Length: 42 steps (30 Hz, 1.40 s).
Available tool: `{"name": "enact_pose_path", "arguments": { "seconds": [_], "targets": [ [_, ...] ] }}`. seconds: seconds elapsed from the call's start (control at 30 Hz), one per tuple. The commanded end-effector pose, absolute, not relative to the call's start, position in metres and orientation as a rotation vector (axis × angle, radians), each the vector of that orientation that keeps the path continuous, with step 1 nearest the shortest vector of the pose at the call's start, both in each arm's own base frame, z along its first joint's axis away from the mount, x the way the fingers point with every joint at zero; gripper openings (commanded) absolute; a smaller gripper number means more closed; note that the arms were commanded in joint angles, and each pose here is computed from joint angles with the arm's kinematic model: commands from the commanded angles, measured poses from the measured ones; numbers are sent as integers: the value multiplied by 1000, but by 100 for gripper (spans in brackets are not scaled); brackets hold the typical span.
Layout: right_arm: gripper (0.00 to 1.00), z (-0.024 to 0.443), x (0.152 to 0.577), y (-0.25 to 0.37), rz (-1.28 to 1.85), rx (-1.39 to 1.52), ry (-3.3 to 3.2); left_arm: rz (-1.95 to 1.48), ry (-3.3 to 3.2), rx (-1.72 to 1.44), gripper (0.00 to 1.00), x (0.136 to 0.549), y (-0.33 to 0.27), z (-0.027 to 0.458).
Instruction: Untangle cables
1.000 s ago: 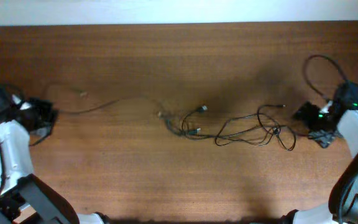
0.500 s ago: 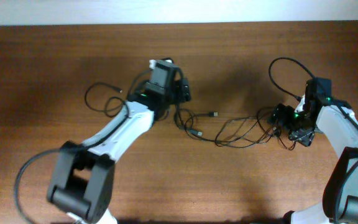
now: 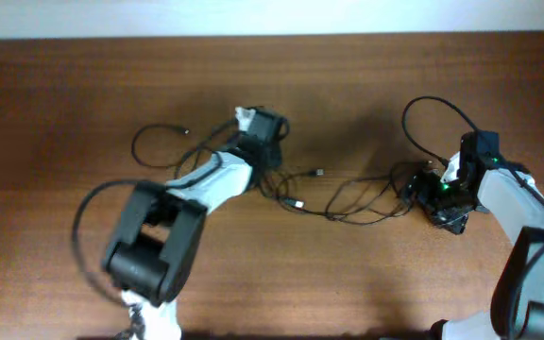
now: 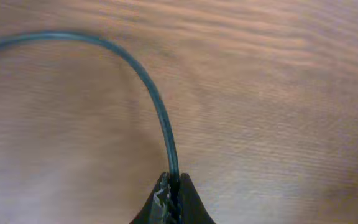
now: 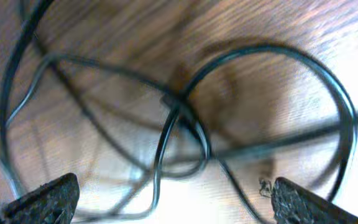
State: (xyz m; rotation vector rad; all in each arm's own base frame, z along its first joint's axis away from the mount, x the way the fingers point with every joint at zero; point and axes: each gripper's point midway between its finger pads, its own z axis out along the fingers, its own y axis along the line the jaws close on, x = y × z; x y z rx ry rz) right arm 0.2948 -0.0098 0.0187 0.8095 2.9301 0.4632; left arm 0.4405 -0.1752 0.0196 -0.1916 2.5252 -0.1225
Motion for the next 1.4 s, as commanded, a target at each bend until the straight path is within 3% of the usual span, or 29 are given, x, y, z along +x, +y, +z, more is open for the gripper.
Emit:
{"name": "enact_pose_path", "arguments": {
  "seconds": [0.0, 0.07, 0.13, 0.2, 0.3, 0.4, 0.43, 0.5, 0.57, 0.67, 0.73, 0.8, 0.87, 0.9, 1.03, 1.13, 1.27, 1.37],
  "targets": [
    [99, 93, 293, 40, 834, 305, 2763, -191, 2351, -261, 0, 433, -145, 145],
    [99, 144, 283, 82, 1006, 77, 2617, -368, 2306, -208, 0, 406, -155, 201],
    [99, 150, 275, 122, 1080, -26, 2630, -567, 2307, -119, 0, 388, -179, 222],
    [97, 149, 281, 162, 1188, 74, 2658, -636, 2338, -124, 0, 380, -186, 220],
    [61, 148, 301, 197, 1328, 344, 2656, -662, 2367, -228, 0, 377, -182, 216],
    [42, 124, 294, 228, 1359, 299, 2739, -735, 2359, -457, 0, 378, -174, 218],
    [41, 116, 290, 233, 1344, 235, 2763, -729, 2349, -484, 0, 380, -166, 220],
    [52, 106, 278, 247, 1339, 147, 2807, -715, 2321, -526, 0, 382, -149, 227],
    [61, 107, 267, 271, 1322, -253, 2700, -712, 2295, -631, 0, 385, -129, 229],
    [84, 108, 259, 298, 1225, -849, 2331, -760, 2321, -1061, 0, 370, -102, 207],
    [85, 91, 266, 305, 1126, -892, 2311, -901, 2361, -1118, 0, 363, -103, 207],
    [65, 77, 260, 314, 1162, -897, 2342, -981, 2369, -1129, 0, 362, -104, 210],
    [19, 82, 240, 326, 1278, -968, 2319, -970, 2360, -1153, 0, 362, -97, 209],
    [4, 94, 236, 327, 1320, -984, 2283, -920, 2354, -1138, 0, 364, -91, 207],
    [4, 212, 216, 313, 1475, -1100, 1875, -660, 2483, -961, 0, 348, -79, 182],
    [4, 298, 207, 274, 1323, -1078, 1603, -459, 2530, -991, 0, 332, -68, 146],
    [4, 293, 244, 219, 1180, -838, 1756, -64, 2425, -1055, 0, 327, -14, 132],
    [4, 200, 298, 123, 625, -220, 2296, 21, 2308, -1197, 0, 328, 10, 135]
  ]
}}
